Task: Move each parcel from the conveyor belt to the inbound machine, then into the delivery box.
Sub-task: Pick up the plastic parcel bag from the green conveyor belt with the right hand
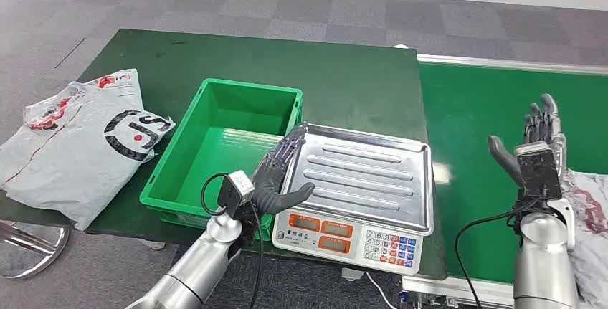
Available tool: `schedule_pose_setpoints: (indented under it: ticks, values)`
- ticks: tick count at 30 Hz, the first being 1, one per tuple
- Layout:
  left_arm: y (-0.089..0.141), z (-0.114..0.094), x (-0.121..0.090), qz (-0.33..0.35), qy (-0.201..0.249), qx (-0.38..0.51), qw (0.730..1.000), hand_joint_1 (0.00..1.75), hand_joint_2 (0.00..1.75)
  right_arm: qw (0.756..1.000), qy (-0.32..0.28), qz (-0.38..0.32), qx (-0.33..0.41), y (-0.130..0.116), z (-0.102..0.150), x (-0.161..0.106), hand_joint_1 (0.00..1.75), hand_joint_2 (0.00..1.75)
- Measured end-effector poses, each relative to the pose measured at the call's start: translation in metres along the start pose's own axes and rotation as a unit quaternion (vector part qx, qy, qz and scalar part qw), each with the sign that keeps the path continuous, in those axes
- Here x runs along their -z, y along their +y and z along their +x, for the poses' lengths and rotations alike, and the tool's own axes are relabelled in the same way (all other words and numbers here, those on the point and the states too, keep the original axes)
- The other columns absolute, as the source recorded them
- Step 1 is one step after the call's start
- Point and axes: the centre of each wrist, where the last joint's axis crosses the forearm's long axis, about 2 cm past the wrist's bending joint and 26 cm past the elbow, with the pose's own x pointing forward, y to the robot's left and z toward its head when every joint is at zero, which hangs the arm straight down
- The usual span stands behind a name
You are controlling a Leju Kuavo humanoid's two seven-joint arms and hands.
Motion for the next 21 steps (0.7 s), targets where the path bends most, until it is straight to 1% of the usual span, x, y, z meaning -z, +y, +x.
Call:
schedule_pose_setpoints:
  ticks: [6, 10, 13, 15, 17, 21]
  values:
    - [0.000, 0.000, 0.000, 0.000, 0.000, 0.001, 1.000, 0.00, 1.75, 0.995, 0.041, -0.028, -0.081, -0.013, -0.014, 0.004, 0.00, 1.75]
    - [0.001, 0.000, 0.000, 0.000, 0.000, 0.001, 1.000, 0.00, 1.75, 0.992, 0.057, -0.032, -0.112, -0.022, -0.022, 0.006, 0.00, 1.75]
    - [0.001, 0.000, 0.000, -0.001, 0.000, 0.000, 1.000, 0.00, 1.75, 0.985, 0.076, -0.038, -0.152, -0.029, -0.027, 0.008, 0.00, 1.75]
    - [0.001, 0.000, 0.000, -0.003, 0.001, -0.001, 1.000, 0.00, 1.75, 0.975, 0.102, -0.041, -0.194, -0.036, -0.032, 0.010, 0.00, 1.75]
    - [0.001, -0.001, 0.001, -0.005, 0.003, -0.003, 1.000, 0.00, 1.75, 0.958, 0.141, -0.041, -0.245, -0.049, -0.041, 0.010, 0.00, 1.75]
    - [0.002, -0.003, 0.000, -0.008, 0.008, -0.006, 1.000, 0.00, 1.75, 0.916, 0.217, -0.033, -0.337, -0.088, -0.067, 0.003, 0.00, 1.75]
